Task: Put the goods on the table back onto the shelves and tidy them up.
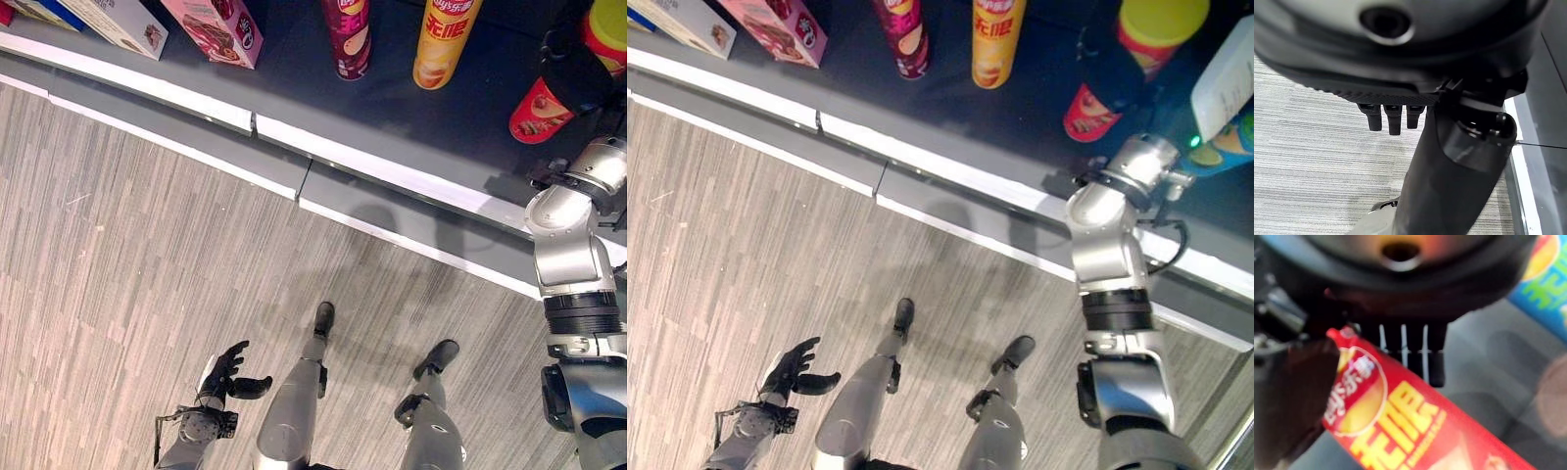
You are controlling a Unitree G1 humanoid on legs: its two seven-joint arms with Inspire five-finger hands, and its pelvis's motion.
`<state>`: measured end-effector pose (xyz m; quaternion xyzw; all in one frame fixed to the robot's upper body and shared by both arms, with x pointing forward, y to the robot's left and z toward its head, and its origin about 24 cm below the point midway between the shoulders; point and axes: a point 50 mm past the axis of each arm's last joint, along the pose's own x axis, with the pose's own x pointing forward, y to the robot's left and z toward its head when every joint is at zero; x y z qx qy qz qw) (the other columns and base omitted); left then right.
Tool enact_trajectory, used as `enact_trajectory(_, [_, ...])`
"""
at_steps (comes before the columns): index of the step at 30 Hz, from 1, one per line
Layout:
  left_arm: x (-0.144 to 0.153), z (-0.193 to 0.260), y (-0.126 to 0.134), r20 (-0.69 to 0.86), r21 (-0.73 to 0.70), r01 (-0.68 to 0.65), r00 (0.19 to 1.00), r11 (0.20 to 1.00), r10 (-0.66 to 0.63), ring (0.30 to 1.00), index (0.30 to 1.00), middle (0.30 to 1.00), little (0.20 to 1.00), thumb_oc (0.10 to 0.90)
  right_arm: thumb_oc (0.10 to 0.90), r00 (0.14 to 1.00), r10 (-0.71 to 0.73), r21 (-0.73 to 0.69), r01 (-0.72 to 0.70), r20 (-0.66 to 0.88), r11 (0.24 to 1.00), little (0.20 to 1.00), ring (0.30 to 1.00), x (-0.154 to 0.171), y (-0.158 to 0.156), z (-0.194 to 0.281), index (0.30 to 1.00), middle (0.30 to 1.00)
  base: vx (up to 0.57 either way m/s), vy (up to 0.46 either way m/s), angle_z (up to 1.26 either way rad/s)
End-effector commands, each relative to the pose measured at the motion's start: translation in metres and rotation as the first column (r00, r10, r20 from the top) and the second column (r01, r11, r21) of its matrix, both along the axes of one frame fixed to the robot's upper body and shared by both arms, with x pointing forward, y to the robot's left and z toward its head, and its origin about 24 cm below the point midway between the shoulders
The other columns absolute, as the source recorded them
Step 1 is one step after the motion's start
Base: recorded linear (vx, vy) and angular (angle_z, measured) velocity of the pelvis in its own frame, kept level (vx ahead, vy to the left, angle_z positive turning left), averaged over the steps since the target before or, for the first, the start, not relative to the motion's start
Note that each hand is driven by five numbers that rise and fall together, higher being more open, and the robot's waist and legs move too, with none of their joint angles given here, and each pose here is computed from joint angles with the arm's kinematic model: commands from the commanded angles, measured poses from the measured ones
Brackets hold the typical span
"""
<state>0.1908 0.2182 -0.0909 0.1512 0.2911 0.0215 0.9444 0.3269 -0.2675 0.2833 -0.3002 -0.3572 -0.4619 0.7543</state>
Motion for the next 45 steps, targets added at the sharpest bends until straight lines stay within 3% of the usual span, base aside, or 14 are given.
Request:
enact_trajectory(1, [-0.012,0.002,0.024,-0.018,0.121,0.027,1.0,0.992,-0.025,0.9,0.9,0.9,0.9,0.8,0.4,0.955,-0.009,-0.085,0.036,0.297,0.996,0.3,0.3,-0.03,-0.003,0.061,0.3,0.3,0.0,0.0,0.0])
enact_trajectory(14, [-0.008,0.004,0.021,0.003,0.116,0.028,1.0,0.993,-0.028,0.9,0.9,0.9,0.9,0.8,0.4,0.962,-0.022,-0.071,0.042,0.273,0.997,0.3,0.3,-0.025,-0.005,0.057,0.3,0.3,0.01,-0.005,0.0])
enact_trajectory(15, [-0.008,0.003,0.02,-0.003,0.117,0.031,1.0,0.993,-0.031,0.9,0.9,0.9,0.9,0.8,0.43,0.962,-0.025,-0.07,0.046,0.272,0.996,0.345,0.345,-0.024,-0.005,0.057,0.345,0.345,0.0,0.0,0.0])
enact_trajectory(18, [-0.008,0.003,0.018,-0.004,0.118,0.04,0.999,0.992,-0.039,0.9,0.9,0.9,0.9,0.8,0.8,0.962,-0.027,-0.065,0.046,0.271,0.997,0.9,0.9,-0.024,-0.005,0.057,0.9,0.9,0.02,0.004,0.03])
enact_trajectory(34, [-0.007,-0.001,0.014,-0.027,0.118,0.042,0.999,0.992,-0.039,0.9,0.9,0.9,0.9,0.8,0.8,0.977,0.017,-0.058,-0.005,0.212,0.998,0.9,0.9,-0.02,0.0,0.033,0.9,0.9,-0.02,0.005,0.02])
enact_trajectory(40, [-0.023,-0.018,0.018,-0.149,0.12,0.018,0.989,0.993,0.001,0.9,0.9,0.9,0.9,0.8,0.8,0.967,0.247,-0.022,-0.246,0.06,0.969,0.9,0.9,-0.026,0.025,-0.026,0.9,0.9,0.05,-0.052,-0.05])
enact_trajectory(41, [-0.032,-0.023,0.024,-0.191,0.132,-0.009,0.981,0.991,0.035,0.9,0.9,0.9,0.9,0.8,0.8,0.939,0.343,0.024,-0.342,-0.024,0.939,0.9,0.9,-0.033,0.034,-0.055,0.9,0.9,0.13,-0.033,-0.2])
enact_trajectory(45, [-0.051,-0.031,0.038,-0.263,0.161,-0.07,0.958,0.984,0.111,0.9,0.9,0.9,0.9,0.8,0.8,0.861,0.482,0.141,-0.463,-0.165,0.875,0.9,0.9,-0.051,0.036,-0.101,0.9,0.9,0.12,0.01,-0.36])
